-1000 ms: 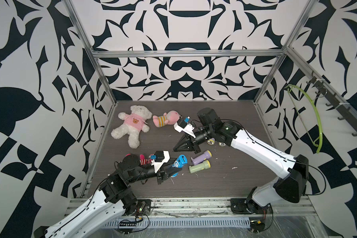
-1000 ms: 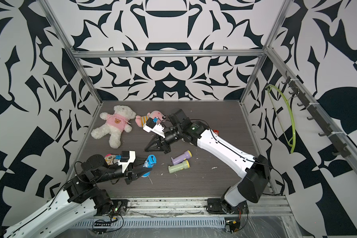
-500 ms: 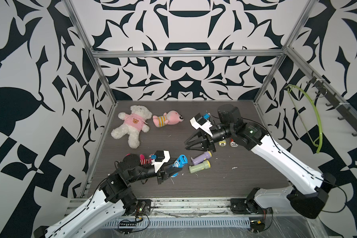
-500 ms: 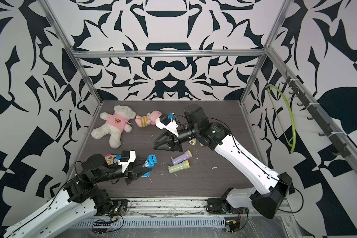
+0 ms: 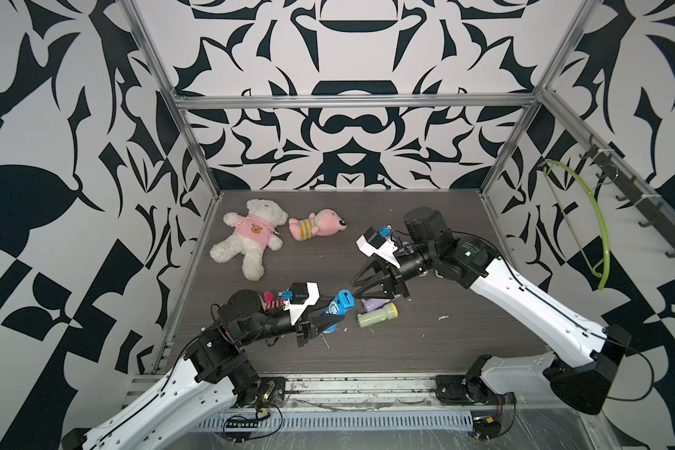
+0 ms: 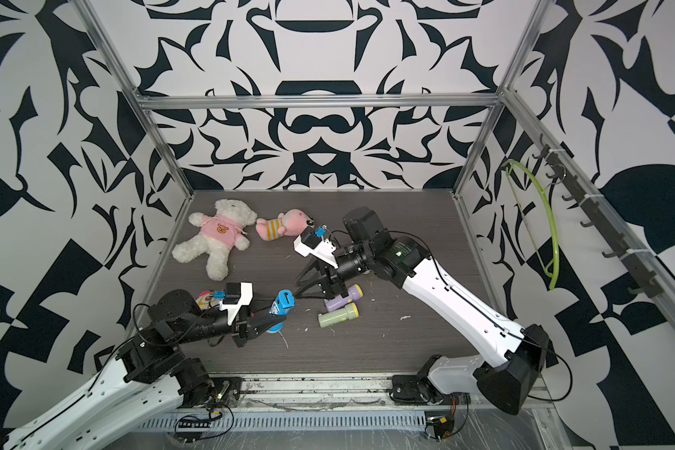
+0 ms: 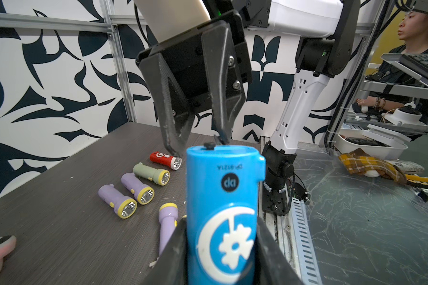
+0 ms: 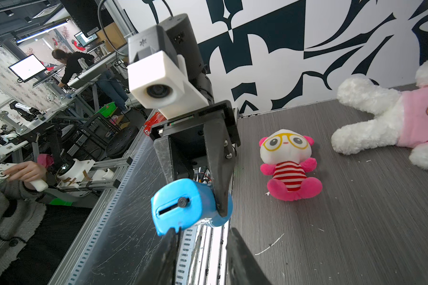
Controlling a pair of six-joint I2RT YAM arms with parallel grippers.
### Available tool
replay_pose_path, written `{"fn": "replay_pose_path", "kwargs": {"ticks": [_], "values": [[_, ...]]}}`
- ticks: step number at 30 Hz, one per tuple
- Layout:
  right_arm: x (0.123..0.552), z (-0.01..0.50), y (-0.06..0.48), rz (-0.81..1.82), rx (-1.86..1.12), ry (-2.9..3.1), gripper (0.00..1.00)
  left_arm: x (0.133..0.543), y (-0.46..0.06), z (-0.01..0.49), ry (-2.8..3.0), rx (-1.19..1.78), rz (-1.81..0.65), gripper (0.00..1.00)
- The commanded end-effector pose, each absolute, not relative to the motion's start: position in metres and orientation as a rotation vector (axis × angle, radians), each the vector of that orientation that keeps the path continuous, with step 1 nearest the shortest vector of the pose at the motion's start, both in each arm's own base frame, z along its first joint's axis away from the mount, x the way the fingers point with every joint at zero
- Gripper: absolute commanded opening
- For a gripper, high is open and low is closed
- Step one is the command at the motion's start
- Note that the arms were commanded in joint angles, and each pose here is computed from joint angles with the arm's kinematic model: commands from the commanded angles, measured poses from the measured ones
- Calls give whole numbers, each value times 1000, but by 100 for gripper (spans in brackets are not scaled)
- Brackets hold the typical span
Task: Close the plug at the bottom of the flashlight
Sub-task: Close the plug of the flashlight, then place the flashlight at the center of the board.
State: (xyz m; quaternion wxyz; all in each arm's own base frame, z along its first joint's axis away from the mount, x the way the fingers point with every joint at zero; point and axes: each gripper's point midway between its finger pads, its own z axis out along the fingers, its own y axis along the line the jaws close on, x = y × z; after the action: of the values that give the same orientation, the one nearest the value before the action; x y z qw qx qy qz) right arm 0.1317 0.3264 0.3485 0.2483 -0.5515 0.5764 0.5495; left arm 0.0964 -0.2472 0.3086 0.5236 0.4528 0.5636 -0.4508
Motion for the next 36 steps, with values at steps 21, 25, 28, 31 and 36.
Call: {"fn": "replay_pose_path", "kwargs": {"ticks": [21,25,28,31,36], "values": [[124,363,346,1549,-1570,1467,28,91,-249,322,1305,1096,-1108,1],[124,362,347,1562,-1580,1465,19,90,-248,324,1296,1095,-1110,1],[124,359,349,1571,-1586,1470,12,88,-248,325,1288,1097,-1115,1],[127,356,352,1576,-1588,1481,9,87,-248,325,1285,1102,-1122,1],[134,359,357,1549,-1591,1474,8,87,-250,323,1291,1108,-1129,1]]}}
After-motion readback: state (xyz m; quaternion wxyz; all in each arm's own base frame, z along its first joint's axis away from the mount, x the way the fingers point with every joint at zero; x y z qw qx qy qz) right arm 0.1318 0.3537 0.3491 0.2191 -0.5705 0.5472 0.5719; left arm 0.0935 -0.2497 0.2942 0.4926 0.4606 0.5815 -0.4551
